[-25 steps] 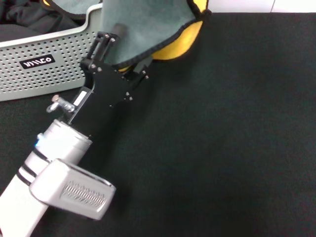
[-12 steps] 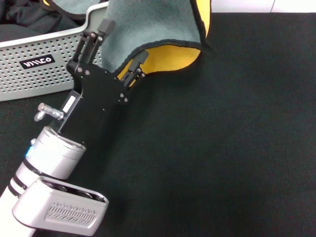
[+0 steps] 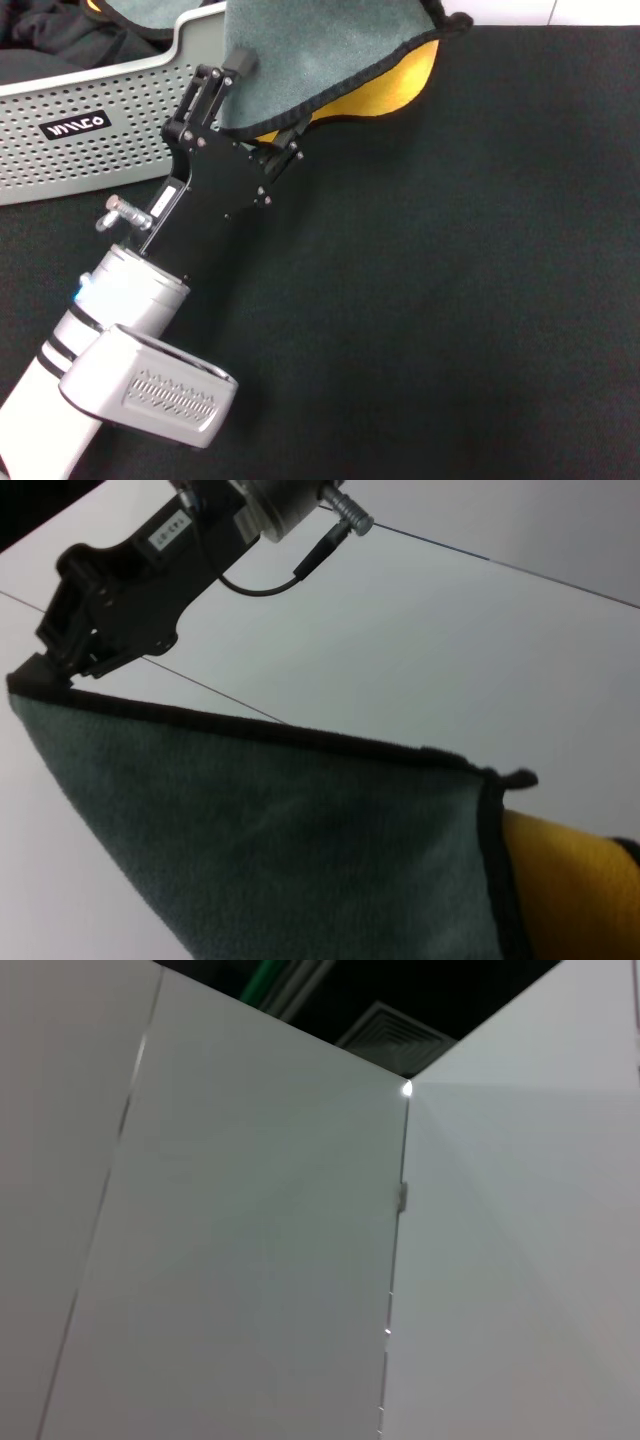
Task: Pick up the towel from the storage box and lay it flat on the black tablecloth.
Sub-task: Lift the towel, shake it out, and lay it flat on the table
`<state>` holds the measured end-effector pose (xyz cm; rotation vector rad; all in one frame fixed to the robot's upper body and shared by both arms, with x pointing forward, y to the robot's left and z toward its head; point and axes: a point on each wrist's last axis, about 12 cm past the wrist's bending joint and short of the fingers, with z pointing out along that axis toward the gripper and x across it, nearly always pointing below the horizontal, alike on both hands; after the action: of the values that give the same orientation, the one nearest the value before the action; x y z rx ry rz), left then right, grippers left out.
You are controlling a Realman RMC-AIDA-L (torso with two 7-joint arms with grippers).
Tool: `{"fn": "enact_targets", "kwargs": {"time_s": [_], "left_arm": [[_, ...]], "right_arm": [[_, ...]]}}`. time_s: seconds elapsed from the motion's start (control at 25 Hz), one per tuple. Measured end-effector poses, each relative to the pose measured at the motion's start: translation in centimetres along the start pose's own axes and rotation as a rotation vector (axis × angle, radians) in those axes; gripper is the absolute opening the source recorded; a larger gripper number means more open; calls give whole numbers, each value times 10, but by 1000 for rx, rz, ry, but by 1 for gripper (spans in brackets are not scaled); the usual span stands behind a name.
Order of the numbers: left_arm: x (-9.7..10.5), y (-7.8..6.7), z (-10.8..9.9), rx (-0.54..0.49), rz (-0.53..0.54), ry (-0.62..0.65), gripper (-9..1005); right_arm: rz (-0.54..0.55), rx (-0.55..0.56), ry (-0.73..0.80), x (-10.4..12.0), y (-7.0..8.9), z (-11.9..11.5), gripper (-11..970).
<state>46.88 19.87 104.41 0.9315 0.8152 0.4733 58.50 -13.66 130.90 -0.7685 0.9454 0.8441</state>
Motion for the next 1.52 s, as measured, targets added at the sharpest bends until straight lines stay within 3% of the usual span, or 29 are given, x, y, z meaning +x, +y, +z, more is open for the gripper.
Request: {"fn": "enact_targets", "kwargs": {"time_s": [0.48, 0.84, 1.08, 1.52], "left_arm": [[-8, 5, 9, -50, 62, -63, 774], [-24, 6, 7, -83, 28, -158, 769], [-28, 5, 14, -83, 21, -182, 766], [-37, 17, 11, -194, -34, -248, 761]], "right_arm": [[41, 17, -10, 4, -7, 13, 7], [91, 66, -15, 17, -20, 18, 7], [130, 53, -37, 20, -17, 20, 7], [165, 85, 7, 37, -22, 16, 7]]}}
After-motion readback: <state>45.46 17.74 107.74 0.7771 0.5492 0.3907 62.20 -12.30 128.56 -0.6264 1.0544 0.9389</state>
